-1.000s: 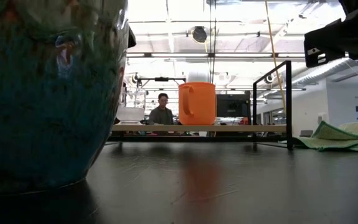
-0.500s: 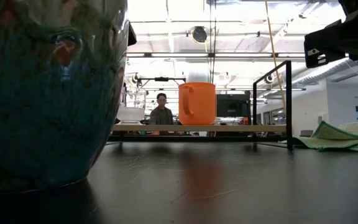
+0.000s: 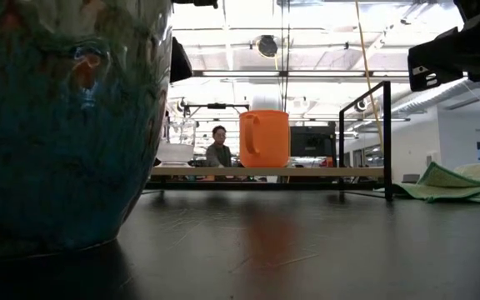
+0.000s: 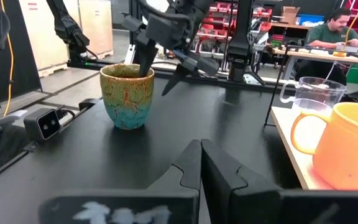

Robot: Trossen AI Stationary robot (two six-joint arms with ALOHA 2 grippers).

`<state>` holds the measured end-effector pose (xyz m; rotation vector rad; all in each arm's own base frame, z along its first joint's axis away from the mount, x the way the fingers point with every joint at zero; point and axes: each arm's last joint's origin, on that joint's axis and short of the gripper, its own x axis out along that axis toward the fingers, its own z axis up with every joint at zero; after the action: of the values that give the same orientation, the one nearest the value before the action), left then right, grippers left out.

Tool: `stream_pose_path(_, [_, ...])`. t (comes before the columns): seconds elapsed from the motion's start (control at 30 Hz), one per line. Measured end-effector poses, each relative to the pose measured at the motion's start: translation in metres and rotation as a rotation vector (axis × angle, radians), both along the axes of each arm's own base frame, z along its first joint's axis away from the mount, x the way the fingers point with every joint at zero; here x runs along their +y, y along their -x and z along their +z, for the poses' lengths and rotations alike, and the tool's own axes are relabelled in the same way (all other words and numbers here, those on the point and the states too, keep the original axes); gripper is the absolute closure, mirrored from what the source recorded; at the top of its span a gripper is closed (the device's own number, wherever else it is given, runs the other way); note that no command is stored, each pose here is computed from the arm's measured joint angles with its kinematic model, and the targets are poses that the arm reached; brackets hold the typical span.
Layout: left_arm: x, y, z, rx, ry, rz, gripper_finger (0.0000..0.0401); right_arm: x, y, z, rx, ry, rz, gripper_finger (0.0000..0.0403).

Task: Stack small to large cups/mugs on shelf
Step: Put the brown mug on the shelf

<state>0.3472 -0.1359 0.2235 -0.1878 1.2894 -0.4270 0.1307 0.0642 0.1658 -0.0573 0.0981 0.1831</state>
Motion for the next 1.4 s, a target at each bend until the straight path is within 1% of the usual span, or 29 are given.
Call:
stream_pose_path(0.17, [0.000, -0.001, 0.000, -0.021, -0.003, -0.023, 0.0157, 0.000, 0.000, 0.000, 0.000, 0.000, 0.000, 0.0403])
stream_pose_path(0.27, [0.000, -0.001, 0.000, -0.024, -0.009, -0.039, 0.0182, 0.000, 0.000, 0.000, 0.000, 0.000, 0.000, 0.0403])
stream_pose_path(0.37, [0.003, -0.001, -0.002, -0.023, -0.014, -0.047, 0.0233, 0.000, 0.000, 0.000, 0.000, 0.000, 0.000, 0.0403])
stream_pose_path(0.57, [0.012, -0.003, -0.004, -0.018, -0.018, -0.026, 0.0363, 0.000, 0.000, 0.000, 0.001, -0.003, 0.000, 0.0403])
stream_pose_path(0.6, [0.013, -0.003, -0.005, -0.020, -0.017, -0.025, 0.0376, 0.000, 0.000, 0.000, 0.000, -0.003, 0.000, 0.0403])
stream_pose_path(0.87, [0.012, -0.010, -0.003, -0.086, -0.023, 0.004, 0.0376, 0.000, 0.000, 0.000, 0.001, -0.003, 0.000, 0.0403])
stream_pose_path(1.13, [0.018, -0.015, 0.007, -0.180, -0.113, 0.214, 0.0376, 0.000, 0.000, -0.001, 0.008, 0.001, 0.000, 0.0403])
stream_pose_path(1.27, [0.020, -0.017, 0.008, -0.159, -0.090, 0.329, 0.0376, 0.000, 0.000, -0.001, 0.008, 0.001, 0.000, 0.0403])
stream_pose_path(1.4, [0.020, -0.017, 0.008, -0.146, -0.069, 0.383, 0.0376, 0.000, 0.000, -0.001, 0.008, 0.001, 0.000, 0.0403])
